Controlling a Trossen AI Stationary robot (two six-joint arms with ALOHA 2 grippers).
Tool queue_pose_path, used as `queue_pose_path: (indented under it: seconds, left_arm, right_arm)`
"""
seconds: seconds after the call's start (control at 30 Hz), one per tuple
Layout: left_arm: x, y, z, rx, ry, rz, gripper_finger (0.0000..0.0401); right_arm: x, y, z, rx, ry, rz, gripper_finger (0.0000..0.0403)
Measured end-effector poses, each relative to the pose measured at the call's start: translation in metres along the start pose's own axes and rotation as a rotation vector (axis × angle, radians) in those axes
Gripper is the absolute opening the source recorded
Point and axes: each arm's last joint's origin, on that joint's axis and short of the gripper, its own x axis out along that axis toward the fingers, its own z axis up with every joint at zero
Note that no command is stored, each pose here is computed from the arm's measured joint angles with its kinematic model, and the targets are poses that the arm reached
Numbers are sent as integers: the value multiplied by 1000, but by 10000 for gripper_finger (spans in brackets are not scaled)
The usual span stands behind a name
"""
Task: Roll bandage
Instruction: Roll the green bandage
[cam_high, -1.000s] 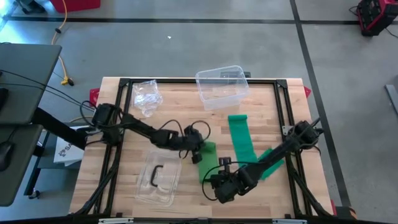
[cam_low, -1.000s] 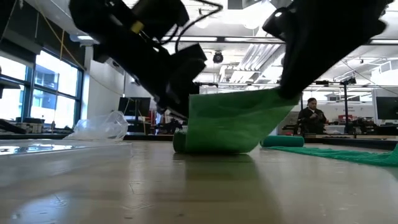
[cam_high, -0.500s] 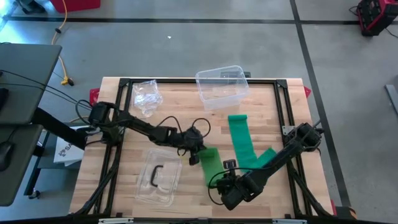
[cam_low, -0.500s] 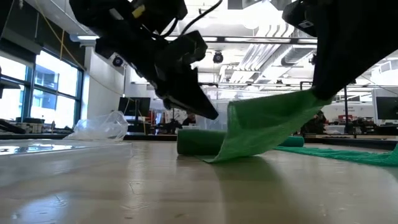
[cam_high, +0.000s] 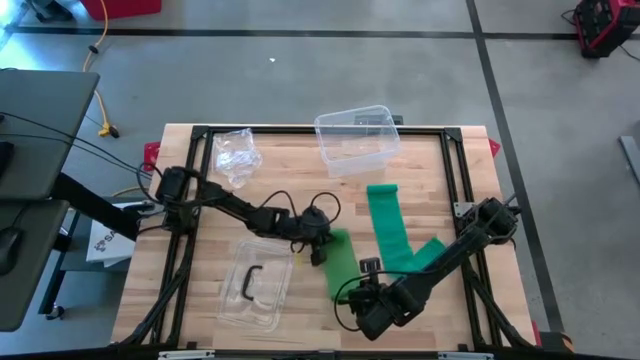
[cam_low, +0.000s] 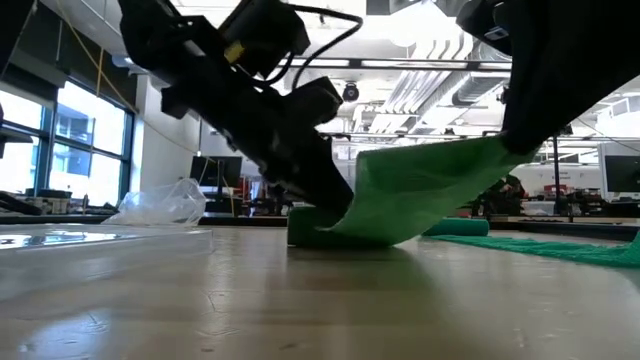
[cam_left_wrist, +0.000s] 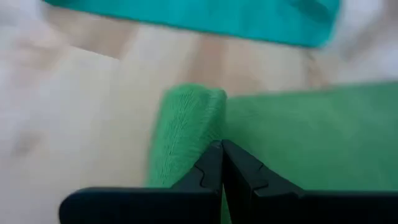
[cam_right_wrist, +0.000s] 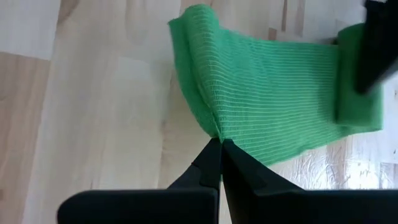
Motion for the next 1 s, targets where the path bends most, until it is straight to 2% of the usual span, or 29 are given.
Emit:
queue_pose_path:
  seconds: [0.13, 0.33, 0.53, 0.77, 1.0]
  left_arm:
    - [1, 14, 4, -27, -13, 76, 0]
    - [4, 37, 4, -39, 44, 164, 0]
    - [4, 48, 4, -13, 69, 196, 0]
    - [4, 47, 2, -13, 77, 197, 0]
    - [3, 33, 0, -19, 55, 161, 0]
  right_arm:
    - [-1, 2, -1, -5, 4, 11, 0]
    - [-4, 8, -4, -20, 10, 31, 0]
    - [-11, 23, -11, 10, -2, 49, 0]
    - [-14, 57, -29, 49, -15, 69, 0]
    - [2, 78, -43, -12, -1, 10, 0]
